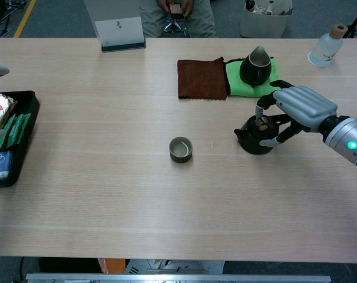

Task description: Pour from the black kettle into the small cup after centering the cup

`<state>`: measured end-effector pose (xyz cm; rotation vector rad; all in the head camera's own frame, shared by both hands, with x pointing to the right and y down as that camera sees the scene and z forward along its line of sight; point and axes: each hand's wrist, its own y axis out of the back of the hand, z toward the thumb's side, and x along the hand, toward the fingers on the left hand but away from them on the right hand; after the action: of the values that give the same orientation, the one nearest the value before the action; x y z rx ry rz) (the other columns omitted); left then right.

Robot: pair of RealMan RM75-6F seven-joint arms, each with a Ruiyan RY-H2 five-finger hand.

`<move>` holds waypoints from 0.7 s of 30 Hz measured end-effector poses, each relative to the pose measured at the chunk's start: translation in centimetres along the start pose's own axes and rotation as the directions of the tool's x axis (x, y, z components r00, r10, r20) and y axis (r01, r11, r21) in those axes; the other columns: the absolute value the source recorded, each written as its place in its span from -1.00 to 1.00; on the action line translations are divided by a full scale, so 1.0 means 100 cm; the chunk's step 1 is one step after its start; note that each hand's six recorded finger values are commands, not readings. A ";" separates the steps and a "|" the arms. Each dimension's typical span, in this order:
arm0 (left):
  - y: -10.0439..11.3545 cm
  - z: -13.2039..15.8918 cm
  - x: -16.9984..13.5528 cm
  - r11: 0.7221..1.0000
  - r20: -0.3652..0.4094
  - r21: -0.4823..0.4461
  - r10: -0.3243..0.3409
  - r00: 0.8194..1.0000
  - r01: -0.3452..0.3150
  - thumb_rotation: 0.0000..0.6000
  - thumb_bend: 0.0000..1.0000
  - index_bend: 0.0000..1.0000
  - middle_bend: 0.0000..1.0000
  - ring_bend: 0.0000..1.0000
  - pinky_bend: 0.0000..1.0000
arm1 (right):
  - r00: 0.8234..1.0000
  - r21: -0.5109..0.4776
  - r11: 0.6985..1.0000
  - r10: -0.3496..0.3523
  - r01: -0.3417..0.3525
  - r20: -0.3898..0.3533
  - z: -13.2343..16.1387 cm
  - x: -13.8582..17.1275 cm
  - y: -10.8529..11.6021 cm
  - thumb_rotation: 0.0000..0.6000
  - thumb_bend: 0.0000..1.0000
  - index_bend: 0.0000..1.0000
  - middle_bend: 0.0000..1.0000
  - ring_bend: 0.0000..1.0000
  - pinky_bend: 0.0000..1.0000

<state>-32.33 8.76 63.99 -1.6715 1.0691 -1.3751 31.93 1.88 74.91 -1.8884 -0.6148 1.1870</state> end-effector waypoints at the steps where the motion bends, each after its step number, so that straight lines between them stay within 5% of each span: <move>1: 0.000 0.000 0.000 1.000 0.000 -0.001 0.001 1.000 -0.001 1.00 -0.56 -0.81 -0.76 -0.84 -0.71 | 1.000 0.004 1.000 0.000 0.000 0.000 0.000 0.000 0.001 0.75 -1.00 0.03 -0.16 -0.36 -0.99; 13: 0.005 -0.003 0.001 1.000 -0.005 -0.002 0.019 1.000 -0.019 1.00 -0.56 -0.81 -0.76 -0.84 -0.71 | 0.999 0.046 0.998 -0.041 0.041 0.014 -0.004 0.004 0.017 0.76 -1.00 -0.32 -0.42 -0.61 -1.00; 21: 0.012 -0.009 0.000 0.999 -0.011 0.012 0.035 0.999 -0.035 1.00 -0.56 -0.81 -0.76 -0.84 -0.71 | 0.993 0.066 0.993 -0.106 0.102 0.060 -0.022 0.029 0.042 0.77 -1.00 -0.34 -0.43 -0.61 -1.00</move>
<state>-33.44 8.24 63.06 -1.6312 1.0898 -1.3674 35.08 0.91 70.50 -1.7507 -0.6938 1.1892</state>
